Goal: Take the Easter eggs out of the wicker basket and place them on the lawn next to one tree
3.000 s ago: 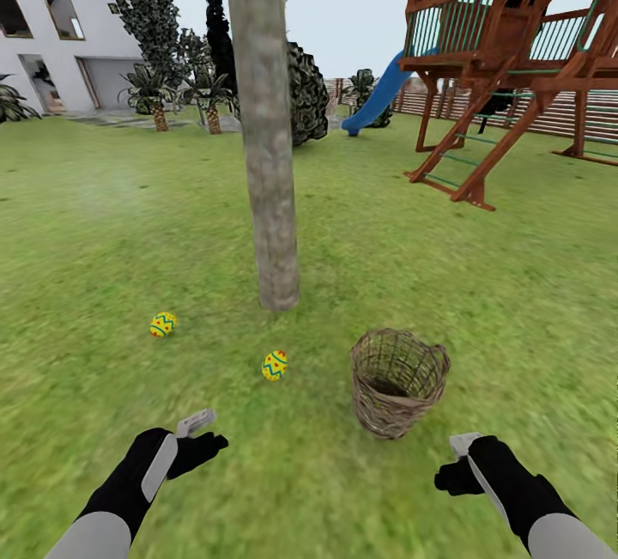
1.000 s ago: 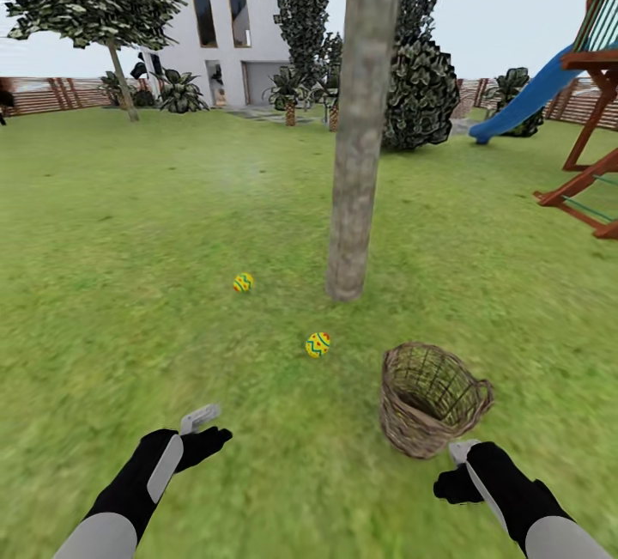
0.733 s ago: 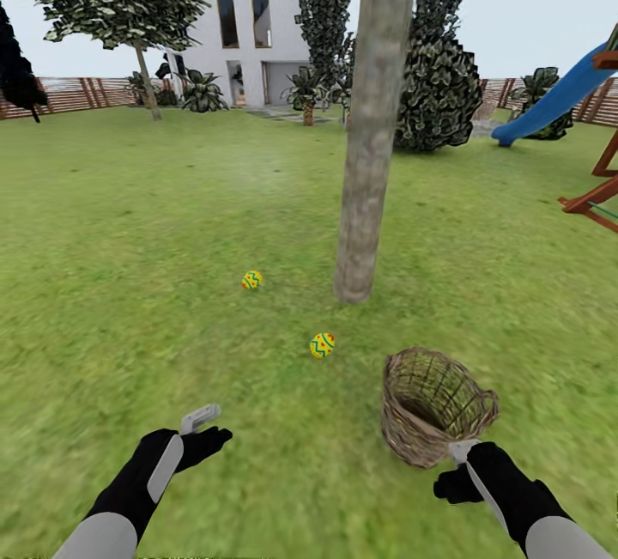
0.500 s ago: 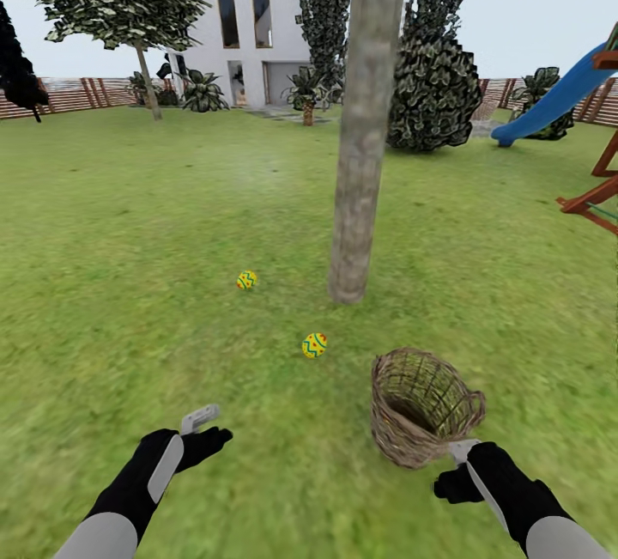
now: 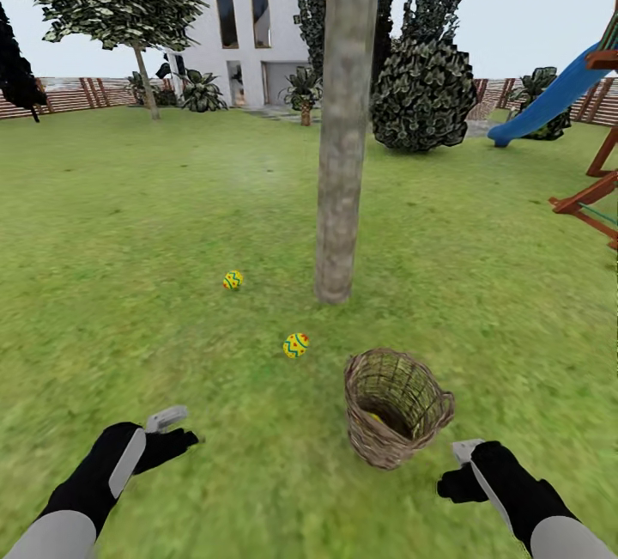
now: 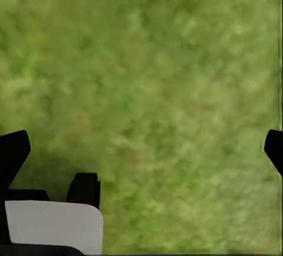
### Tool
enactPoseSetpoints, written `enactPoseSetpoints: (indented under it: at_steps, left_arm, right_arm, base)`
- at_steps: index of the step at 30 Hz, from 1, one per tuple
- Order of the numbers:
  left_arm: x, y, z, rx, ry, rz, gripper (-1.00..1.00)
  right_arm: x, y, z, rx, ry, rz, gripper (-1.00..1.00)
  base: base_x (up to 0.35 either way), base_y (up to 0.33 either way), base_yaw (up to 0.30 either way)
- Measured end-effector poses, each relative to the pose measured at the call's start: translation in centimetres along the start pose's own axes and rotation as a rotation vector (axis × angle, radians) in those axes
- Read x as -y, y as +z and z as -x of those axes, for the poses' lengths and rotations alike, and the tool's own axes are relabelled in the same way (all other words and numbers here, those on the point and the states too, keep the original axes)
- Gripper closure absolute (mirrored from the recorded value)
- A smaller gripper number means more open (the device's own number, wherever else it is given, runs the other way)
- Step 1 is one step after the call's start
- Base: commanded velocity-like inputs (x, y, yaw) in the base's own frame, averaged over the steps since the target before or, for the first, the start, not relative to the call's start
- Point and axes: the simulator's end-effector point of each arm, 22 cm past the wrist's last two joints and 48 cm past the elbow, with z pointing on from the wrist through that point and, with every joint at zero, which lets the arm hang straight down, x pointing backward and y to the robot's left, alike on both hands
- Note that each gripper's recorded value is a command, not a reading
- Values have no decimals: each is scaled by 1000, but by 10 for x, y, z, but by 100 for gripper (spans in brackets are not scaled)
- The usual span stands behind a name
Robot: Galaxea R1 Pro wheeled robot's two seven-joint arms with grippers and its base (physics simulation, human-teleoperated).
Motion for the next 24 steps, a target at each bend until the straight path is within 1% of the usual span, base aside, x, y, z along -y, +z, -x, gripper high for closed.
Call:
enactPoseSetpoints:
  at_steps: [1, 3, 4, 5, 6, 7, 8, 9, 11, 13, 15, 17, 20, 24]
  left_arm:
    - [-16, -4, 5, 1, -1, 9, -100]
    - [-36, -9, 11, 0, -1, 15, -100]
    - [-47, -12, 14, 3, -2, 23, -100]
    - [-68, -18, 22, 13, 0, 46, -100]
    - [-83, -23, 29, 22, -1, 59, -100]
    - [-93, -28, 35, 31, -1, 60, -100]
    - [-97, -31, 38, 37, 0, 49, -100]
    - [-96, -34, 42, 43, 4, 15, -100]
    - [-99, -34, 41, 36, 5, 0, -100]
    - [-111, -37, 42, 33, 12, 17, -100]
    - [-133, -46, 49, 41, 18, 51, -100]
    - [-145, -50, 53, 44, 23, 71, -100]
    - [-169, -62, 63, 58, 31, 112, -100]
    - [-171, -64, 65, 61, 28, 111, -100]
  right_arm:
    - [5, 0, -1, -4, -1, -9, -100]
    - [23, -2, -3, -6, 3, -32, -100]
    - [28, -3, -4, -6, 5, -37, -100]
    - [31, -4, -4, -6, 7, -41, -100]
    - [33, -4, -4, -6, 7, -42, -100]
    - [34, -4, -4, -6, 7, -43, -100]
    - [34, -4, -4, -6, 7, -43, -100]
    - [33, -4, -3, -5, 6, -42, -100]
    - [32, -4, -3, -5, 6, -41, -100]
    - [32, -4, -3, -5, 7, -41, -100]
    - [32, -4, -3, -5, 7, -42, -100]
    - [32, -4, -3, -5, 6, -42, -100]
    - [27, -3, -3, -7, 3, -37, -100]
    - [27, -3, -4, -8, 4, -36, -100]
  base:
    - [0, -302, 0]
    - [0, -303, 0]
    - [0, -304, 0]
    - [0, -304, 0]
    - [0, -304, 0]
    - [0, -304, 0]
    - [0, -304, 0]
    - [0, -304, 0]
    - [0, -303, 0]
    - [0, -303, 0]
    - [0, -303, 0]
    - [0, -303, 0]
    - [0, -304, 0]
    - [0, -306, 0]
